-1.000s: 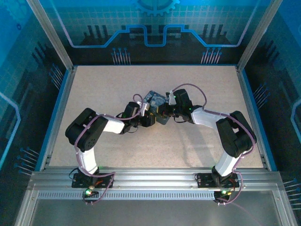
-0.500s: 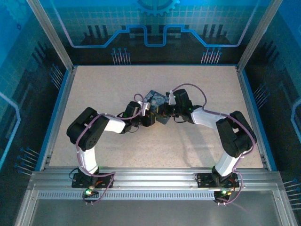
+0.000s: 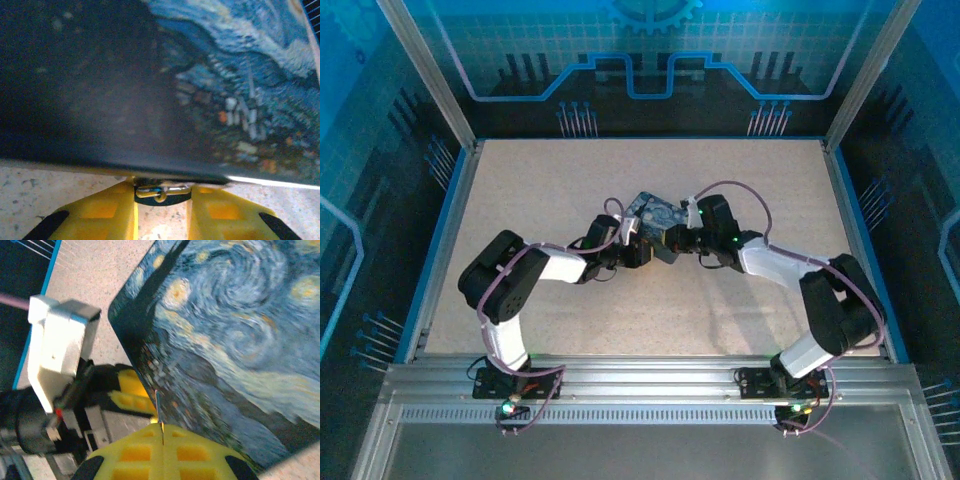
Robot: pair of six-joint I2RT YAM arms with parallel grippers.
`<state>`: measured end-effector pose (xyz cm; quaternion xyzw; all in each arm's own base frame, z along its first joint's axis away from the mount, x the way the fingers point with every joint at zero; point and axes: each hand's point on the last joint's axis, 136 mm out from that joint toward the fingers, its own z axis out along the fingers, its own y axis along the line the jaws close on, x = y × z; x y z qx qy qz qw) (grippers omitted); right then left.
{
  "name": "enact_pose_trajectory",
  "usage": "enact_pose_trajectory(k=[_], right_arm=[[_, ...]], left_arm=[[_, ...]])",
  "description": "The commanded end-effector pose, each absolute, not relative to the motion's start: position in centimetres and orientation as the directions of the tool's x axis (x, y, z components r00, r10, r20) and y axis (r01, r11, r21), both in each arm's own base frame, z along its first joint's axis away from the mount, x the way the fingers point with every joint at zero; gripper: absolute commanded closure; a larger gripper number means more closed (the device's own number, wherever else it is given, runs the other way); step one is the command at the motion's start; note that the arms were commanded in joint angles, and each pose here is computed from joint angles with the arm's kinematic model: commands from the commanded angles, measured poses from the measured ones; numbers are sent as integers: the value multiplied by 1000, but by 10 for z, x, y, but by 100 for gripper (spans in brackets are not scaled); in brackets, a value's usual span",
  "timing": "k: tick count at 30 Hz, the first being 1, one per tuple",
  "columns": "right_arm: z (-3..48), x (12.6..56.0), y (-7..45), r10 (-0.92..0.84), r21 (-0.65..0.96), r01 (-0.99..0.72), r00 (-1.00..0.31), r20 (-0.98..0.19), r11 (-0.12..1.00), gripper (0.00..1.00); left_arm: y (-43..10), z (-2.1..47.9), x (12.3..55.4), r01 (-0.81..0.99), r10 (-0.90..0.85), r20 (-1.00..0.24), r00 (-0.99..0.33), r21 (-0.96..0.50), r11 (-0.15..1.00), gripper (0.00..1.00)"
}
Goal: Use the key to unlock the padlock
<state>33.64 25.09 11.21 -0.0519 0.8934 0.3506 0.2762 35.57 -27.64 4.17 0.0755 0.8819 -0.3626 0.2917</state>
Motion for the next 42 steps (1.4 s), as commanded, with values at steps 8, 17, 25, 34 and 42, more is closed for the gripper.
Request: enact_pose_trajectory(k=[8, 17, 25, 34, 42], right_arm=[[87, 295, 233, -16, 513, -387, -809, -587, 766, 100], [87, 309, 237, -46, 486, -419, -791, -610, 767, 100], [110, 312, 238, -49, 472, -469, -747, -663, 747, 100], [93, 295, 239, -87, 472, -482, -762, -642, 738, 100], [94, 317, 235, -108, 424, -491, -739, -665, 761, 100]], left_arm=[[-294, 92, 353, 312, -164, -519, -839, -706, 636, 76], [-296, 97, 346, 318, -150, -525, -838, -693, 647, 76], [-292, 99, 342, 314, -151, -531, -834, -681, 662, 76], [-289, 107, 342, 290, -178, -520, -835, -692, 661, 75], [-287, 110, 338, 289, -177, -519, -836, -691, 662, 75]])
